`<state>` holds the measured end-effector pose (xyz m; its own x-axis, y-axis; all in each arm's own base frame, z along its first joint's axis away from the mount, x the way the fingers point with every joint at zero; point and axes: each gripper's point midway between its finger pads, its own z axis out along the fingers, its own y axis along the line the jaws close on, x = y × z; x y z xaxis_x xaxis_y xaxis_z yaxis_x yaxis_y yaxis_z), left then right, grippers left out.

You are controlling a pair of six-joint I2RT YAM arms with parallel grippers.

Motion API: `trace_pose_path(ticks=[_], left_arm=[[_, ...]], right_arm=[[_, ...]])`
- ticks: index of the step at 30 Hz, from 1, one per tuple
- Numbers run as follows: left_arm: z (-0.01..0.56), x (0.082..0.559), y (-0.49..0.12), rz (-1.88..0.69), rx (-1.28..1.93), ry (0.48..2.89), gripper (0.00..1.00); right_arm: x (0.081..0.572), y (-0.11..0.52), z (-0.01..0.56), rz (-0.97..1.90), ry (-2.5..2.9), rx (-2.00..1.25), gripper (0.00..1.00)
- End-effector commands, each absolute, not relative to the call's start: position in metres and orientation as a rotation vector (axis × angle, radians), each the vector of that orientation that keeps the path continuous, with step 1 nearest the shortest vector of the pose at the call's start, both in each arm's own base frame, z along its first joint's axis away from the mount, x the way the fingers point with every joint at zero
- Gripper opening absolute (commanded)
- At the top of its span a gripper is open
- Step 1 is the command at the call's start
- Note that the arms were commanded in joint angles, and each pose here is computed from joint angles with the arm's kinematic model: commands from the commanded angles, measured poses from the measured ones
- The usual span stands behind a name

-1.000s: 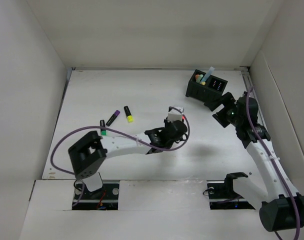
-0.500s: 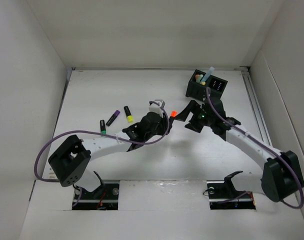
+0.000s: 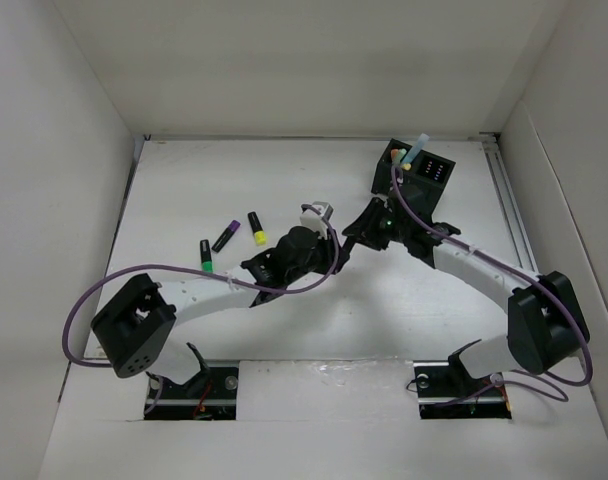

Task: Sort the stationery into containers
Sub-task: Place the pen in the storage box.

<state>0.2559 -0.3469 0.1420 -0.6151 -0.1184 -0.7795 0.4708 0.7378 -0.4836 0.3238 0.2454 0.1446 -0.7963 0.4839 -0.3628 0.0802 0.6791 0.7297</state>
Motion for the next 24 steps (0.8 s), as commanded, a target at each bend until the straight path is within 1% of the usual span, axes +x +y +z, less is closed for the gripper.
trace_pose_path(ticks=[1,3,5,7,8,9,11,12,13,15,17,19,23,24], left_arm=[[0.171,0.26,-0.346,-0.896,0.25,1.981,0.0],[0.169,0.262,-0.344,-0.878,0.229,1.99,0.0],[0.169,0.266,-0.34,-0.849,0.204,1.984,0.0],[0.167,0.268,-0.338,-0.838,0.193,1.979,0.0],[0.167,0.268,-0.338,-0.837,0.193,1.979,0.0],[0.167,0.268,-0.338,-0.837,0.193,1.979,0.01],[0.167,0.268,-0.338,-0.843,0.184,1.982,0.14],[0.17,0.269,-0.339,-0.851,0.181,1.97,0.22],[0.165,0.269,-0.336,-0.831,0.173,1.977,0.37],[0.167,0.271,-0.332,-0.814,0.158,1.973,0.46],[0.175,0.272,-0.326,-0.802,0.145,1.946,0.52],[0.182,0.272,-0.318,-0.791,0.119,1.922,0.54],[0.188,0.273,-0.309,-0.763,0.098,1.902,0.54],[0.184,0.272,-0.308,-0.757,0.101,1.91,0.54]], right_arm=[[0.34,0.251,0.179,1.027,2.232,0.388,0.39],[0.339,0.252,0.18,1.036,2.235,0.382,0.35],[0.335,0.255,0.176,1.037,2.248,0.374,0.27],[0.335,0.255,0.176,1.037,2.248,0.374,0.24],[0.335,0.255,0.176,1.037,2.248,0.374,0.16],[0.335,0.255,0.176,1.037,2.248,0.374,0.11],[0.337,0.252,0.175,1.018,2.241,0.386,0.01],[0.338,0.25,0.179,1.011,2.226,0.39,0.0],[0.344,0.247,0.185,1.002,2.204,0.403,0.0],[0.358,0.236,0.197,0.982,2.163,0.437,0.0],[0.375,0.216,0.206,0.918,2.119,0.504,0.0],[0.391,0.2,0.212,0.857,2.098,0.564,0.0],[0.426,0.152,0.231,0.742,2.005,0.696,0.0],[0.436,0.127,0.236,0.672,1.958,0.757,0.0]])
